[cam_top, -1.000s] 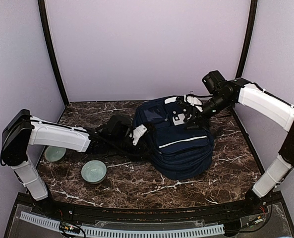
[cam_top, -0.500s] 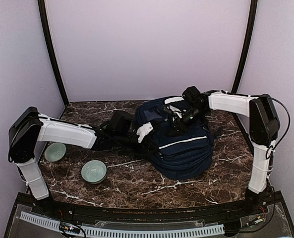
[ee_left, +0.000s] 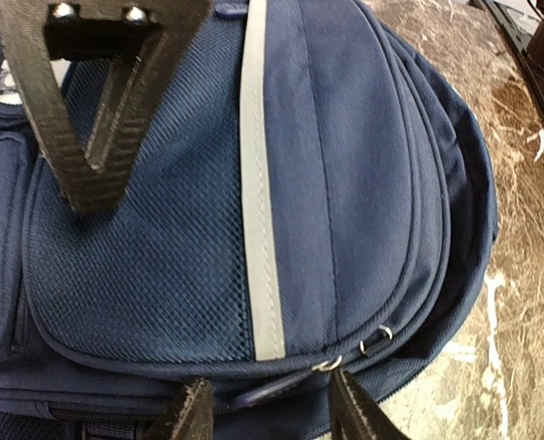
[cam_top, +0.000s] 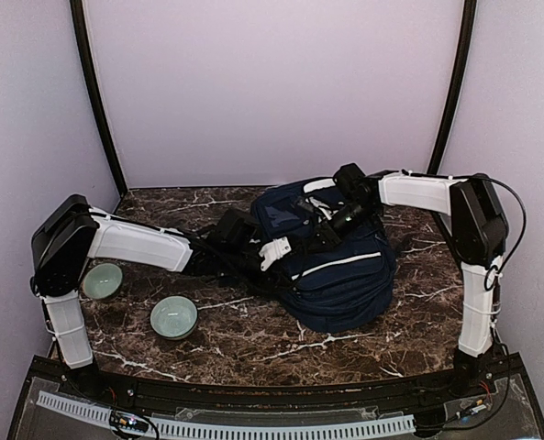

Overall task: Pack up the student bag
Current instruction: Hold the second largest pocket of the student bag.

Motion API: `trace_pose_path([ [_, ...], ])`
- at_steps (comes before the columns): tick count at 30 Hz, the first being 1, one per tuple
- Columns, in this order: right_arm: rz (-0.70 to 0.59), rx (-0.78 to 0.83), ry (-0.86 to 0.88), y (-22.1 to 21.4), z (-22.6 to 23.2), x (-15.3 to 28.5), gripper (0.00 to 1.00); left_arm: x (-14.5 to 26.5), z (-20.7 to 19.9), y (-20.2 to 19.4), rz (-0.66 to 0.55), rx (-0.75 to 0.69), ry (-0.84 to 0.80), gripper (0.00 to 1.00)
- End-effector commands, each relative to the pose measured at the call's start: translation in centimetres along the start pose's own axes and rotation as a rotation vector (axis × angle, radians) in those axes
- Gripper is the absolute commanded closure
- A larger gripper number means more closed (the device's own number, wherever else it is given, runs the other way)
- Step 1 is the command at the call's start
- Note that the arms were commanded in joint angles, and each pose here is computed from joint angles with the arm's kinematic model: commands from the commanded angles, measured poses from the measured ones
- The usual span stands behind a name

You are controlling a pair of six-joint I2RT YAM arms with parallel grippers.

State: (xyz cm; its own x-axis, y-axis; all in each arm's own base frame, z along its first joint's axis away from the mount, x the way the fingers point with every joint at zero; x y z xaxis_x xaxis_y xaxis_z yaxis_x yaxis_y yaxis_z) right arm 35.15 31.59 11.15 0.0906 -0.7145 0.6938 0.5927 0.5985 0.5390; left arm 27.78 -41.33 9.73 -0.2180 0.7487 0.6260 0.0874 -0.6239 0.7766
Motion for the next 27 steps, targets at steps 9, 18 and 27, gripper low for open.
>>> trace_pose_path([
  [9,0.063,-0.059,-0.047,-1.9,-2.6,-1.9,0.76,-0.8,0.4,-1.1,0.058,-0.035,0.015,0.51],
  [18,0.067,-0.061,-0.044,-2.1,-2.6,-2.0,0.76,-1.1,0.1,0.7,0.01,-0.096,0.034,0.5],
  [27,0.07,-0.064,-0.035,-2.1,-2.6,-2.2,0.76,-2.1,-2.3,-0.3,0.09,-0.135,-0.029,0.65],
])
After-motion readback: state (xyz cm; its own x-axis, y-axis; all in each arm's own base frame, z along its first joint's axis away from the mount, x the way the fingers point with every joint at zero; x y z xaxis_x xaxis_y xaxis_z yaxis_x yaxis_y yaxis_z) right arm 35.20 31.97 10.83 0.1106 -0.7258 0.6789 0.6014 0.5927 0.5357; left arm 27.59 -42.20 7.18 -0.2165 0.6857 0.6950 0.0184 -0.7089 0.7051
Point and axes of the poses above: each gripper's point midway between its finger pads, its own x axis back along the fingers, its own z axis along the line the jaws close on, y = z × x, the point moved 1 cm from there along x, back along the fingers, and after that the axes turned 2 degrees about -x, right-handed, at the moved point
